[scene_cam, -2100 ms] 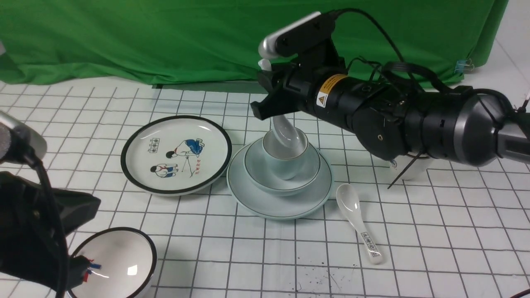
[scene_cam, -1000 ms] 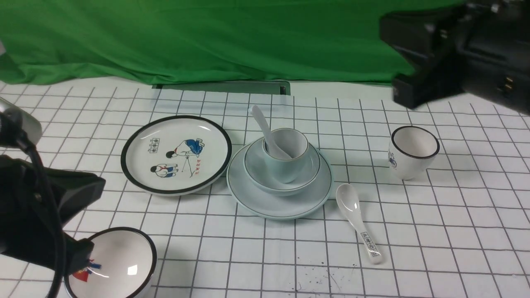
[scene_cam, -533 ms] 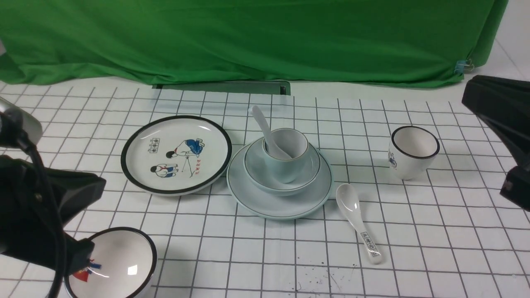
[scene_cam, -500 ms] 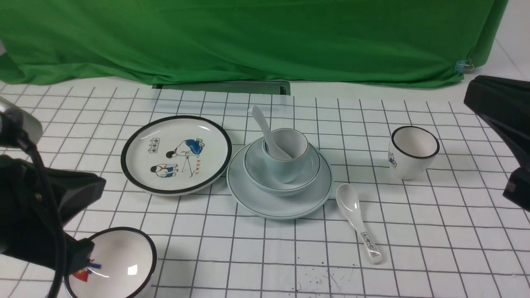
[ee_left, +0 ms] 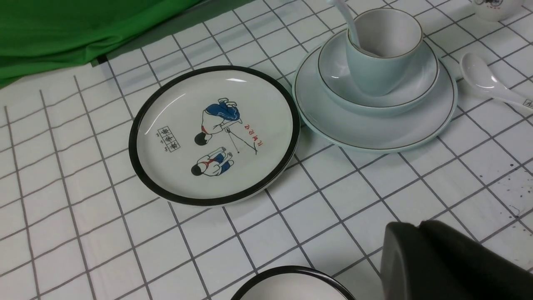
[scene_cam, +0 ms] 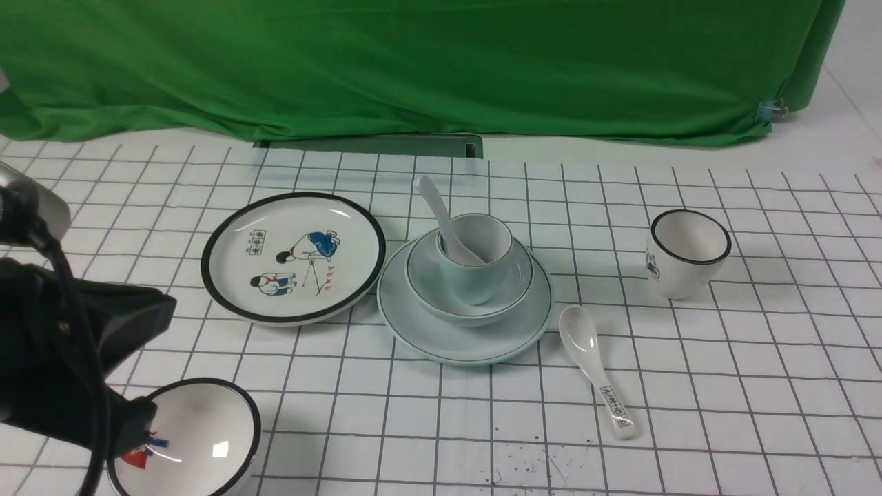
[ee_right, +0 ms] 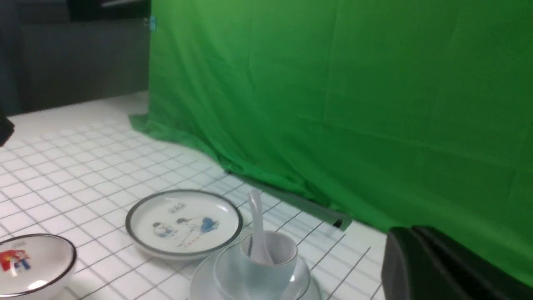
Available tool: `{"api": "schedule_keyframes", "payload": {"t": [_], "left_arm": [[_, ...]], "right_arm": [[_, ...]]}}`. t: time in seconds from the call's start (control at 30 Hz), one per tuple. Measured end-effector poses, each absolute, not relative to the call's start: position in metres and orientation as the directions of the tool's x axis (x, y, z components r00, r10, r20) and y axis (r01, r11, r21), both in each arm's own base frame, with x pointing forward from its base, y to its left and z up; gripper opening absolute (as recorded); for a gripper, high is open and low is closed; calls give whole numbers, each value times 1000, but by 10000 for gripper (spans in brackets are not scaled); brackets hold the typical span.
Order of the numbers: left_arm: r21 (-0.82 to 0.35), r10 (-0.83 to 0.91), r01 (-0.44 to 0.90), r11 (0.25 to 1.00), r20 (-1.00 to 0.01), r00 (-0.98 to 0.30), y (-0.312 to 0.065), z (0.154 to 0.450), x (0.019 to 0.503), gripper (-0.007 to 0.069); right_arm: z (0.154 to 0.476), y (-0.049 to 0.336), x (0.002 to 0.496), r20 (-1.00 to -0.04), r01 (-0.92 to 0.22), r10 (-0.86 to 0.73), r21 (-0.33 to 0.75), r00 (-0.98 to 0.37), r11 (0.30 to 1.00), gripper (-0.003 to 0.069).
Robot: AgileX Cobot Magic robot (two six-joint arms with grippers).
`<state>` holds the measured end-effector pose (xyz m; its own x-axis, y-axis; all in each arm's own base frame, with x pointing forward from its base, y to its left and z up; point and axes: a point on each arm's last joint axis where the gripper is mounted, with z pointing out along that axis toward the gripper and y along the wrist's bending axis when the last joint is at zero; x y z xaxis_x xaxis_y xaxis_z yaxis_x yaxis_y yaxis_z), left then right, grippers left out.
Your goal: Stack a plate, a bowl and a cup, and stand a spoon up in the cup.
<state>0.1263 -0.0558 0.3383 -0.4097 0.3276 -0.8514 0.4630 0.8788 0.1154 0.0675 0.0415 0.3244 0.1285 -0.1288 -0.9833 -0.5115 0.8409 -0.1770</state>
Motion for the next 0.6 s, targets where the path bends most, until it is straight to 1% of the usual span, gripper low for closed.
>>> {"api": "schedule_keyframes", "payload": {"t": [0.07,0.1,0.13,0.17,0.2,0.23,0.3,0.37,0.4,0.47,0.53,0.57,0.6], "left_arm": [[115,328,463,879,-851,-410,-56,338,126,-29],[115,328,463,879,-851,-410,-56,338,126,-29],[115,328,463,879,-851,-410,-56,338,126,-29],[115,328,463,879,-851,-410,-56,338,126,-29],[115,328,463,879,-851,-410,-56,338,126,-29],[115,328,463,879,-851,-410,-56,338,126,-29],[115,328,463,879,-851,-410,-56,338,126,-29],[115,327,463,879,-852,-409,-56,338,126,-29],[115,327,463,879,-852,-409,-56,338,126,-29],[115,327,463,879,-852,-409,-56,338,126,-29],[115,327,463,879,-852,-409,-56,338,126,-29],[115,327,463,879,-852,-409,-56,338,126,-29],[115,327,463,879,-852,-409,-56,338,126,-29]], "right_arm": [[312,37,65,-983,-486,-119,-173,139,857,7],[296,30,61,-984,-420,-114,-163,140,893,7],[292,29,62,-984,-412,-117,-164,136,896,7],[275,23,62,-985,-337,-131,-162,113,927,7],[263,19,62,-988,-288,-125,-146,90,947,7],[261,18,61,-988,-277,-122,-143,90,950,7],[226,8,63,-996,-134,-89,-90,16,987,7],[209,3,63,-997,-47,-76,-75,-25,996,7],[206,2,63,-996,-38,-79,-77,-33,996,7],[200,-4,60,-995,57,-78,-82,-64,995,7],[197,-7,57,-993,110,-85,-94,-83,990,7],[195,-9,57,-991,-121,-109,-99,-81,988,7],[194,-9,56,-989,134,-88,-103,-118,986,7]]}}
